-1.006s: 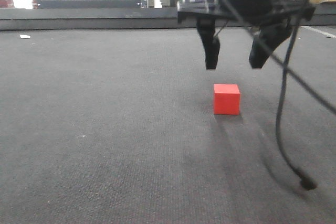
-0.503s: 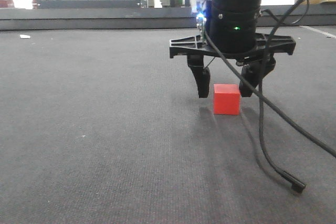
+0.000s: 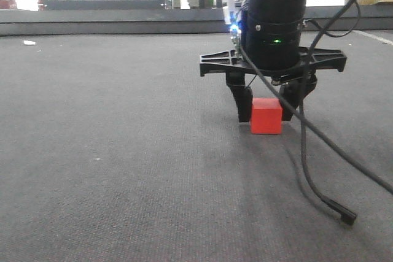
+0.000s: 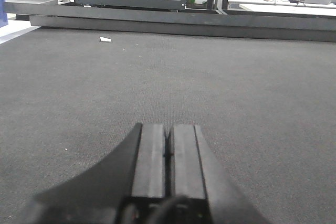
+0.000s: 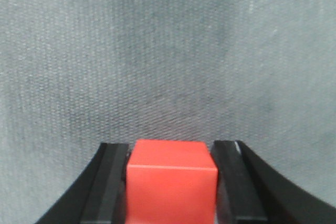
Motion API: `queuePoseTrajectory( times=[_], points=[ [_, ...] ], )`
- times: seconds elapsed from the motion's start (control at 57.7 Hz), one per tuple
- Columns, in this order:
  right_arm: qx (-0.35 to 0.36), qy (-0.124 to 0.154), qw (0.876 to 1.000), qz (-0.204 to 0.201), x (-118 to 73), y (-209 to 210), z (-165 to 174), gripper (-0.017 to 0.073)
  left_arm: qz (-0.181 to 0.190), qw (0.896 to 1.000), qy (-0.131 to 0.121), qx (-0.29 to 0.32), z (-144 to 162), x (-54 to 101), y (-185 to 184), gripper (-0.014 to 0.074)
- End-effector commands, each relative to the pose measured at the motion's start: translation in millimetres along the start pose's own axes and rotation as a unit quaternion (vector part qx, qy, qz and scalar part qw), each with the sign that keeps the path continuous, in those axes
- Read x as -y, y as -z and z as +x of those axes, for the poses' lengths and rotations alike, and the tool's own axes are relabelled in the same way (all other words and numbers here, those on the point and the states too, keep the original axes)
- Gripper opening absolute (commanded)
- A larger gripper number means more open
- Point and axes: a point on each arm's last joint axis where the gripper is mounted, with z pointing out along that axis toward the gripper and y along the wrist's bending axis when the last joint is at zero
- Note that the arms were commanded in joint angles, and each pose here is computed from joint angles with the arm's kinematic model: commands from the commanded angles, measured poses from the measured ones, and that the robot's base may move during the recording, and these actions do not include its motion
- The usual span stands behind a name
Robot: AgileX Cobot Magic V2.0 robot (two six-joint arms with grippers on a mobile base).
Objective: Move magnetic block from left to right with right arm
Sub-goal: 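Close the right gripper on the red cube and lift it, then hold the red cube in the right gripper while the base turns away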
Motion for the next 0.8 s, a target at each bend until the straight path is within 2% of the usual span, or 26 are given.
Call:
queuePoseTrajectory(
  times=[0.0, 0.156, 0.243, 0.416, 0.572, 0.78],
  points=[
    [0.077, 0.025, 0.996, -0.035, 11.2, 52, -20, 0.0200, -0.003, 0.999, 0.005, 0.043, -5, -0.7, 1, -0.0126],
    [0.135, 0.100, 0.985, -0.046, 35.0, 91, -28, 0.0200, -0.003, 0.999, 0.005, 0.043, -5, -0.7, 1, -0.0126],
    [0.162, 0.122, 0.978, -0.052, 54.9, 109, -27, 0.0200, -0.003, 0.999, 0.005, 0.043, -5, -0.7, 1, -0.0126],
    [0.215, 0.122, 0.967, -0.060, 95.8, 130, -9, 0.0200, -0.003, 0.999, 0.005, 0.043, -5, -0.7, 1, -0.0126],
    [0.248, 0.121, 0.960, -0.045, 130.5, 142, 25, 0.0200, -0.003, 0.999, 0.005, 0.043, -5, -0.7, 1, -0.0126],
    [0.270, 0.117, 0.955, -0.044, 153.6, 141, 82, 0.0200, -0.003, 0.999, 0.005, 0.043, -5, -0.7, 1, -0.0126]
  ],
)
